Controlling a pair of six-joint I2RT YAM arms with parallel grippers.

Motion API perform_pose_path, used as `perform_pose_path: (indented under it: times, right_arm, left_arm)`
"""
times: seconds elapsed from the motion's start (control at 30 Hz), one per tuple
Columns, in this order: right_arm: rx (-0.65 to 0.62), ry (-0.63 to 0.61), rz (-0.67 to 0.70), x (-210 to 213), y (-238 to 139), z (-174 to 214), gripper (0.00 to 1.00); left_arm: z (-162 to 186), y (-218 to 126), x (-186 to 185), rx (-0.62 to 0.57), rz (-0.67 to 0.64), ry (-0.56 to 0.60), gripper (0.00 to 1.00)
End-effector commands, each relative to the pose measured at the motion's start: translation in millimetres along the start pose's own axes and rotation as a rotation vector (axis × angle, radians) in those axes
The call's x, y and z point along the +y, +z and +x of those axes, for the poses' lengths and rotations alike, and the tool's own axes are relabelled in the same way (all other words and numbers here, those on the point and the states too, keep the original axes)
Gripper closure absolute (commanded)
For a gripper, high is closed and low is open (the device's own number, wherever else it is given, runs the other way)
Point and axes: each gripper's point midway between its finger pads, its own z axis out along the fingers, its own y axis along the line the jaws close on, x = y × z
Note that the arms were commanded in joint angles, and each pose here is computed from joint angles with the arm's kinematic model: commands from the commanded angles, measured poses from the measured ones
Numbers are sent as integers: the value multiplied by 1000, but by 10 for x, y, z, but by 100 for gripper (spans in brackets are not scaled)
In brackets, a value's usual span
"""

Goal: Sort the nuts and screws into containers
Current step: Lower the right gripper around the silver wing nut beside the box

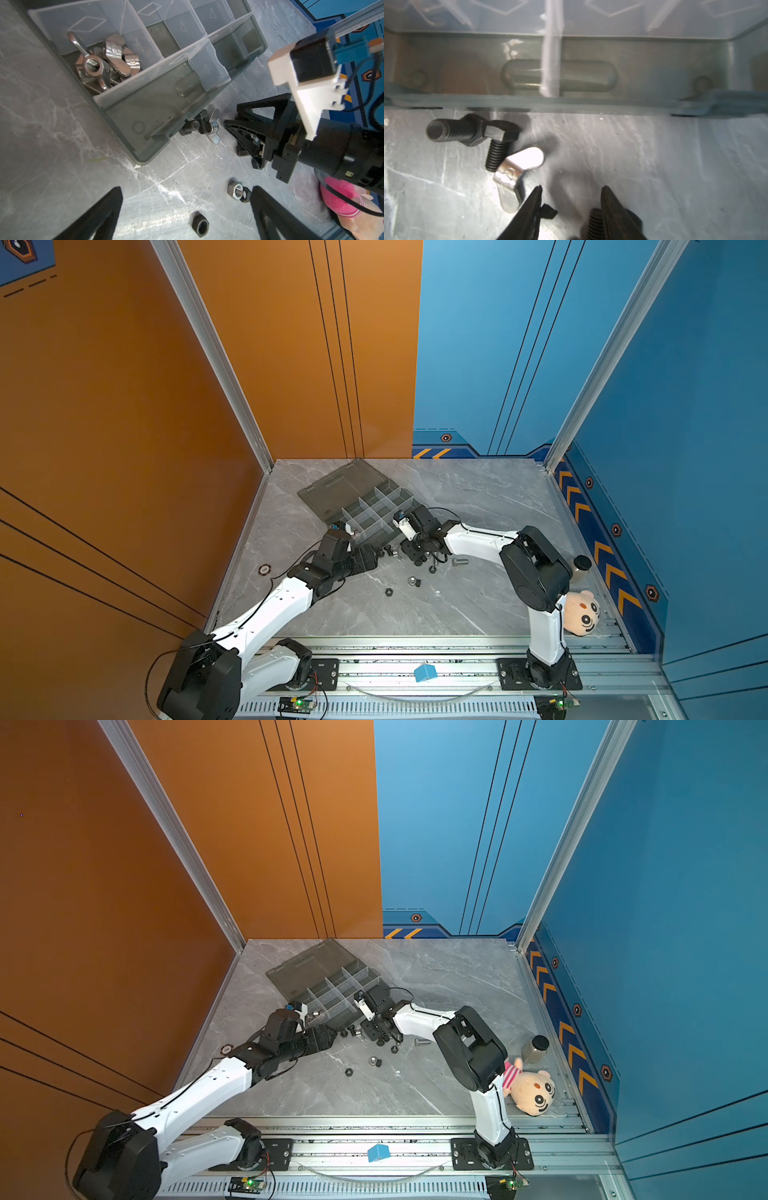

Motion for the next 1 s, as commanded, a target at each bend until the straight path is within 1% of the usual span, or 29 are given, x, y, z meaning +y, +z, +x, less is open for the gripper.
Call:
perform_pose_path:
  times: [0.0,0.03,0.23,0.5,0.67,0.7,0.97]
  right_arm:
    - [-26,120,-38,-113,-205,-75,51]
    - [-36,147,-59,-114,-226,-97,51]
    - [-55,227,-177,81,-270,-151,49]
    - [-40,238,-235,344,-169,-113,48]
    - [-33,262,-242,365,-103,-87,48]
    - [-27,239,-256,506,-97,-76,48]
    - [23,198,-218,594,8,82,48]
  left_arm:
    - [71,-1,71,25,-14,-1,2]
    - [67,-3,65,23,-13,-1,2]
    - [73,-5,70,23,-15,0,2]
    - [84,2,72,26,-13,0,2]
    - [88,10,87,24,-17,0,2]
    - [97,11,92,25,-18,0,2]
    - [92,13,92,23,-14,-1,2]
